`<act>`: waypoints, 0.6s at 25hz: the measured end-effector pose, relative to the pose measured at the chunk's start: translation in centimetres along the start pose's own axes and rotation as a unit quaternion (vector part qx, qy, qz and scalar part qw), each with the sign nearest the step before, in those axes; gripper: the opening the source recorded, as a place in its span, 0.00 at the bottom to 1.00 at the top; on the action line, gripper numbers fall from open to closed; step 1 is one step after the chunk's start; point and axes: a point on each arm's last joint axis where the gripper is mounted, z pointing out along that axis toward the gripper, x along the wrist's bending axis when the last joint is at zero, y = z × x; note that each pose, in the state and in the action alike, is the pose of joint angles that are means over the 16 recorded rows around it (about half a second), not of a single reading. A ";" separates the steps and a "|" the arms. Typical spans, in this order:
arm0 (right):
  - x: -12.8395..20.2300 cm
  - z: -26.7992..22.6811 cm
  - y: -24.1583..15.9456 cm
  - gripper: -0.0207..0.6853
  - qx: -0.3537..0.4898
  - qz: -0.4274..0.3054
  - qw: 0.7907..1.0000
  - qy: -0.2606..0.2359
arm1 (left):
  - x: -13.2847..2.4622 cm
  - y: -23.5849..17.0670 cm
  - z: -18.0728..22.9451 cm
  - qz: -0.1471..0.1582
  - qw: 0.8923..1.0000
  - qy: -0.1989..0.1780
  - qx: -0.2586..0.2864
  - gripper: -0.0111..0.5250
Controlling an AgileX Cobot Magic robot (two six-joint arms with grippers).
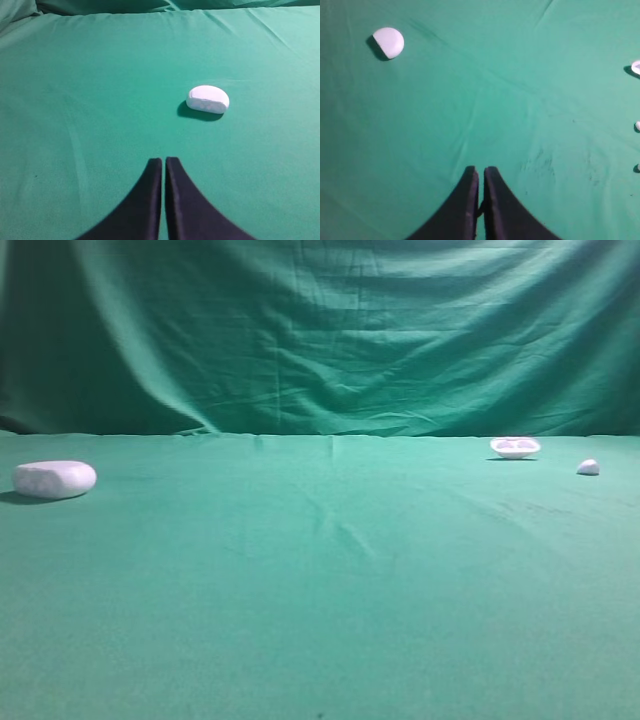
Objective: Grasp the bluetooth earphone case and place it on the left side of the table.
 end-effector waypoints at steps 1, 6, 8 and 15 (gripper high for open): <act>-0.1 -0.2 -1.0 0.03 -0.008 0.003 1.000 0.004 | 0.0 0.0 0.0 0.000 1.000 0.000 0.000 0.02; -0.3 -1.2 -5.6 0.03 -0.052 0.014 0.998 0.027 | 0.0 0.0 0.0 0.000 1.000 0.000 0.000 0.02; -0.4 -1.5 -7.2 0.03 -0.070 0.014 0.997 0.034 | 0.0 0.0 0.0 0.000 1.000 0.000 0.000 0.02; -0.9 -2.1 -12.0 0.03 -0.125 0.002 0.991 0.042 | 0.0 0.0 0.0 0.000 1.000 0.000 0.000 0.02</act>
